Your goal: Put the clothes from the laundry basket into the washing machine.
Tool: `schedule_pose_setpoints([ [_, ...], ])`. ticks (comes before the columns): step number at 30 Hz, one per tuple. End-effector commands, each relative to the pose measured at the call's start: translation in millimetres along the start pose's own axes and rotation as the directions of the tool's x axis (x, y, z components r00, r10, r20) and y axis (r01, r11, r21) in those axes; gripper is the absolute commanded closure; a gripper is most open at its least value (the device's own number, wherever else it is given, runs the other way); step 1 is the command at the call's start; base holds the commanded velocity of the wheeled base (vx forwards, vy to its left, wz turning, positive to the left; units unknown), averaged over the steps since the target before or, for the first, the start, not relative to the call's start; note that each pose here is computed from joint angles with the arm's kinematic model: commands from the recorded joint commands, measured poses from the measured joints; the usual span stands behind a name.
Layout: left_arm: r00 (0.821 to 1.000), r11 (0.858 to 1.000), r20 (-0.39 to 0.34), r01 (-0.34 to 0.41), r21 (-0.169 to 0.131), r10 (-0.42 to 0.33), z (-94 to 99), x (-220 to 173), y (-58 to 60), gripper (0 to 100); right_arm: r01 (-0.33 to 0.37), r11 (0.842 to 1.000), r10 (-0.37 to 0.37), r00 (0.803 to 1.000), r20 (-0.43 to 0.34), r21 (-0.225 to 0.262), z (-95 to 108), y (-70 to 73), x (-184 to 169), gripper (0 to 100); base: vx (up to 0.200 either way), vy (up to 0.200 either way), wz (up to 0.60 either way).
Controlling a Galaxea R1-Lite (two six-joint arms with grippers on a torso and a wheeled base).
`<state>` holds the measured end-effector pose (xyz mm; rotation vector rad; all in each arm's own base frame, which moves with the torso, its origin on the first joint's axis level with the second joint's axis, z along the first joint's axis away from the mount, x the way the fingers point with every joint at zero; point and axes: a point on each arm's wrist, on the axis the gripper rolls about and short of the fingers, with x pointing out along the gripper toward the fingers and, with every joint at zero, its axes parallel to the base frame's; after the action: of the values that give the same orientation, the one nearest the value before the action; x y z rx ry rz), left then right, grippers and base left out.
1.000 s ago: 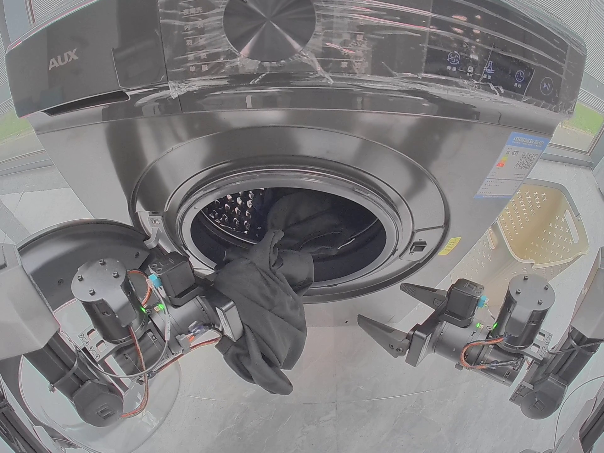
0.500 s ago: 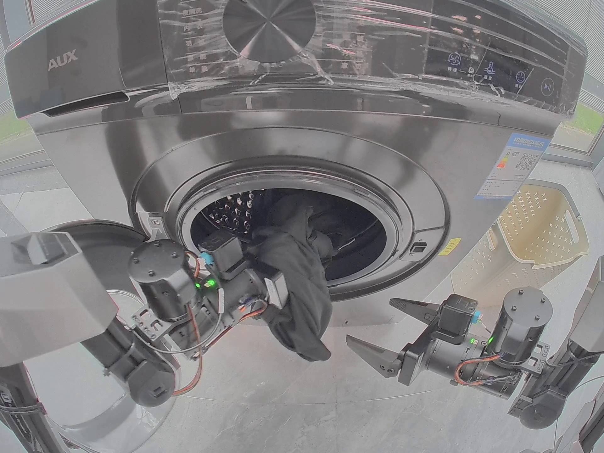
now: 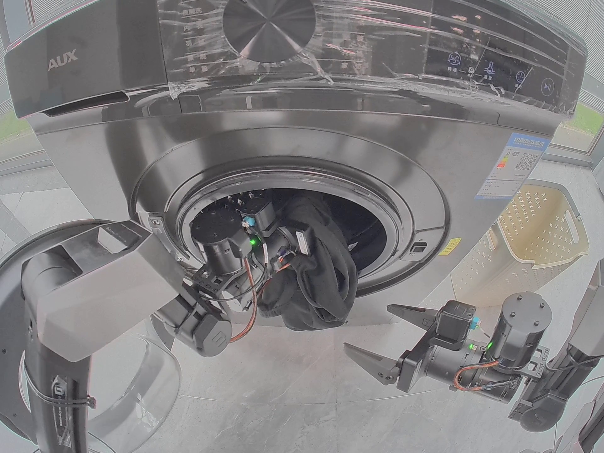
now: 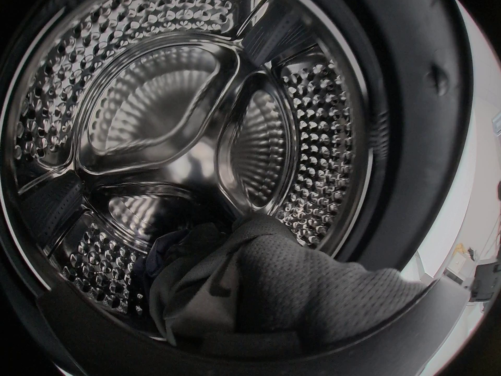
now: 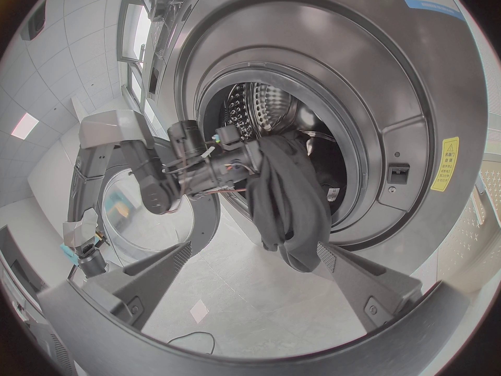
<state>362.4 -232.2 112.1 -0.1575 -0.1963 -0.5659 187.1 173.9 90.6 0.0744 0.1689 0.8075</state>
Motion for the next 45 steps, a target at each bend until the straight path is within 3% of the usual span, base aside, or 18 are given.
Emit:
schedule_pose_setpoints([
  [1,0.998,0.999,-0.026,-0.051,0.008,0.051,-31.3,31,20.7,100,-0.002,1.000,0.002,1.000,-0.013,0.004,-3,0.0,1,0,0.000,0.000,0.00],
  [9,0.985,0.987,0.062,-0.163,0.007,0.163,-15.5,66,44.1,100,0.000,1.000,0.001,1.000,-0.023,0.006,-6,-0.4,2,0,0.000,0.000,0.00],
  [16,0.978,0.981,0.076,-0.192,-0.007,0.192,-3.0,89,52.7,100,0.001,1.000,-0.001,0.999,-0.032,0.007,-8,-0.4,3,0,0.000,0.000,0.00],
  [19,0.975,0.978,0.086,-0.207,-0.006,0.207,-1.1,95,62.1,100,0.002,1.000,-0.002,1.000,-0.031,0.007,-7,-0.7,3,0,0.000,0.000,0.00],
  [23,0.972,0.975,0.083,-0.220,-0.015,0.221,0.4,97,62.3,100,0.001,1.000,0.000,1.000,-0.031,0.005,-8,-0.4,4,0,0.000,0.000,0.00],
  [24,0.973,0.975,0.072,-0.219,-0.029,0.221,-0.2,96,61.5,0,0.001,1.000,-0.001,0.999,-0.032,0.005,-8,-0.4,4,0,0.000,0.000,0.00],
  [28,0.973,0.972,0.035,-0.226,-0.062,0.229,-6.1,93,57.3,0,0.002,1.000,-0.002,0.999,-0.032,0.005,-8,-0.8,4,0,0.000,0.000,0.00],
  [29,0.973,0.971,-0.003,-0.231,-0.065,0.232,-9.3,88,54.9,0,0.001,1.000,0.000,1.000,-0.031,0.005,-8,-0.4,4,0,0.000,0.000,0.00],
  [30,0.975,0.973,-0.048,-0.222,-0.068,0.219,-12.2,82,45.9,0,0.000,1.000,0.000,1.000,-0.029,0.005,-7,-0.3,4,0,0.000,0.000,0.00],
  [37,0.971,0.987,-0.202,-0.145,-0.070,0.128,-30.4,61,14.7,0,0.000,1.000,0.000,1.000,-0.029,0.005,-7,-0.3,4,0,0.000,0.000,0.00],
  [45,0.955,0.994,-0.289,-0.087,-0.068,0.064,-52.7,50,3.6,0,0.000,1.000,0.000,1.000,-0.029,0.003,-7,-0.3,4,0,0.000,0.000,0.00],
])
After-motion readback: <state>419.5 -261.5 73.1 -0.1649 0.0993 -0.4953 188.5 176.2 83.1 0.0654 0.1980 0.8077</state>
